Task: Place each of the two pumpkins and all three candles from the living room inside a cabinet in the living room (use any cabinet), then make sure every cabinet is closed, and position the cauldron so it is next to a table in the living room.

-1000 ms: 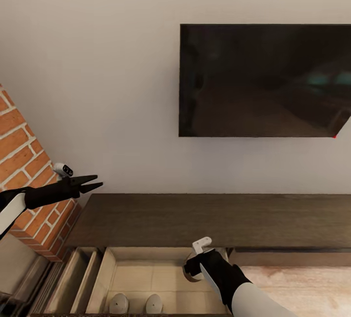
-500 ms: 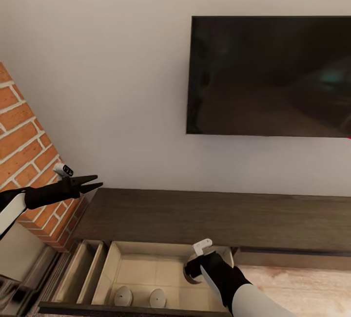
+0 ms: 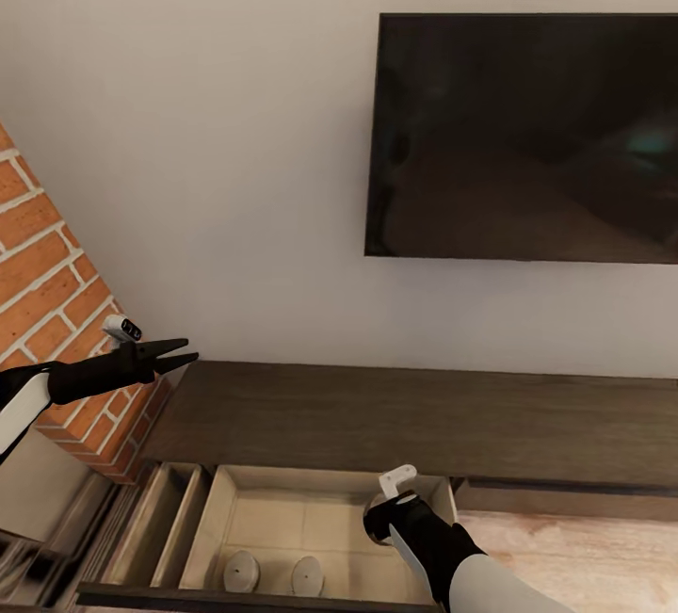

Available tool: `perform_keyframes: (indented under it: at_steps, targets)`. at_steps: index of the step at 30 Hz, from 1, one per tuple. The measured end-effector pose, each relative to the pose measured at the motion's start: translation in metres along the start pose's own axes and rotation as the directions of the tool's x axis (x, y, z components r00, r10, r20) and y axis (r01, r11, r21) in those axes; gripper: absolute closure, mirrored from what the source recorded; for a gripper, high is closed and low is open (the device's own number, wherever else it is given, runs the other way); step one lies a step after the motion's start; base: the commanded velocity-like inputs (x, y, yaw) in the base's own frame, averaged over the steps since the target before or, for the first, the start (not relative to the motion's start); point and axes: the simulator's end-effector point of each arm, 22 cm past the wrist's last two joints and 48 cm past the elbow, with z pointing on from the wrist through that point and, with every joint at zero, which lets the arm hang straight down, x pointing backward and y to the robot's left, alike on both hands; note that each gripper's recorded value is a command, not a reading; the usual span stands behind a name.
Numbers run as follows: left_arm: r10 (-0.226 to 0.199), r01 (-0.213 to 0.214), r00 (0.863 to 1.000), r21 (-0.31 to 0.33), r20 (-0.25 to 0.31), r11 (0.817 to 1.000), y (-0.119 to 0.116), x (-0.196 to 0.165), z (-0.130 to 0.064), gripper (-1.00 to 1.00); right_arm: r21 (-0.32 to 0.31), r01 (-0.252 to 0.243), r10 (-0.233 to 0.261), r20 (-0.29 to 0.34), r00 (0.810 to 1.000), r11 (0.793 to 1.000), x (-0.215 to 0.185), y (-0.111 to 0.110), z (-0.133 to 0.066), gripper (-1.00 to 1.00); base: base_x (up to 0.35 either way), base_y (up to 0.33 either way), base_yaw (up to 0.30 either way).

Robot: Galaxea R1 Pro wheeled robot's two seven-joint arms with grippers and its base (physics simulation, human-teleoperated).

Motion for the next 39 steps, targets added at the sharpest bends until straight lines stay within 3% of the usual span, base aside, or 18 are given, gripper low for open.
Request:
perform_keyframes:
  at_steps: [8,10,11,14,35,39]
  targets:
    - [-0.008,0.008,1.0,-0.006,-0.002,1.0,0.006,0.002,0.0,-1.0,-0.003,-0.003,0.003,-0.005,1.0,1.0,0.003,0.001,0.003,1.0,0.047,0.025,-0.17]
    - [-0.009,0.009,1.0,-0.006,-0.002,1.0,0.007,0.002,0.0,-1.0,-0.004,-0.006,0.006,0.02,1.0,1.0,-0.002,0.001,0.003,1.0,0.001,0.0,-0.028]
    - [-0.01,0.01,1.0,-0.007,-0.002,1.0,0.007,0.002,0.0,-1.0,-0.004,-0.01,0.01,0.066,0.998,1.0,-0.011,0.002,0.003,1.0,0.0,0.0,-0.009]
    - [-0.011,0.011,1.0,-0.007,-0.002,1.0,0.007,0.002,0.0,-1.0,-0.006,-0.017,0.017,0.081,0.997,1.0,-0.011,0.002,0.004,1.0,0.0,0.0,-0.003]
    - [-0.039,0.039,0.999,-0.018,-0.01,0.999,0.023,0.008,0.002,-1.0,-0.015,-0.016,0.016,0.0,1.0,1.0,0.026,0.008,0.016,1.0,0.0,0.0,0.0]
    - [-0.043,0.043,0.999,-0.02,-0.006,0.999,0.026,0.007,0.001,-1.0,-0.019,-0.012,0.011,-0.055,0.998,1.0,0.038,0.009,0.018,1.0,0.0,0.0,0.0]
